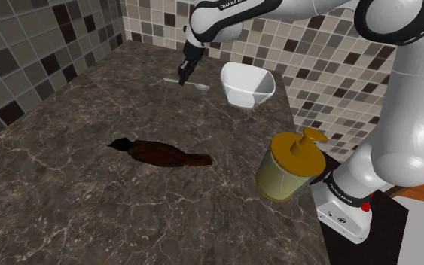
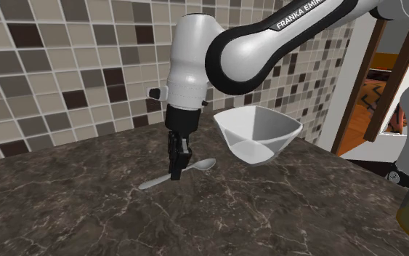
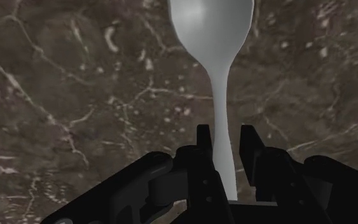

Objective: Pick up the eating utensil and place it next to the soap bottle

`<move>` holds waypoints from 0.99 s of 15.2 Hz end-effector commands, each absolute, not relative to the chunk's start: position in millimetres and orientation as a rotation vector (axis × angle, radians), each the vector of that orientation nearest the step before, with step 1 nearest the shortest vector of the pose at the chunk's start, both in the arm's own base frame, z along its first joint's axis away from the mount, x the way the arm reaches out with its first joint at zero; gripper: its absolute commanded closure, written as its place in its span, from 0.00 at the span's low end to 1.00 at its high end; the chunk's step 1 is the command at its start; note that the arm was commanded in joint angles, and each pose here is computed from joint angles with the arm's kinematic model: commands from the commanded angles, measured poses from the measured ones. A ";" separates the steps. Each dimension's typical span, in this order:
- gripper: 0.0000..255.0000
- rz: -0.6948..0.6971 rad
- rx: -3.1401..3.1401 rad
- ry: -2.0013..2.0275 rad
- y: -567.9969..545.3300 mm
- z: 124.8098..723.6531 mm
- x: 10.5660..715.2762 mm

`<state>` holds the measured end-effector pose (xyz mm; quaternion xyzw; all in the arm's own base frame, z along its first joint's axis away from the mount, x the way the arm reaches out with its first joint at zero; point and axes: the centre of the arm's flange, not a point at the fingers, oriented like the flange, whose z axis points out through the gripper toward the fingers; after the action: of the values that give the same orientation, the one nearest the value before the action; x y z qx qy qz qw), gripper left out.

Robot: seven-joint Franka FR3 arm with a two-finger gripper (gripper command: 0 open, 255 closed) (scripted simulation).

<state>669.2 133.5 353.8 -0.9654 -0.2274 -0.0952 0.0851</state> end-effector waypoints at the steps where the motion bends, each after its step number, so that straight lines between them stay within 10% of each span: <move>1: 1.00 -0.284 -2.879 -0.678 134.3 364.7 668.8; 15: 1.00 -0.284 -2.879 -0.678 134.3 438.6 668.8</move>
<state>669.4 134.7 433.9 -0.9654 -0.2273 -0.0953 0.0850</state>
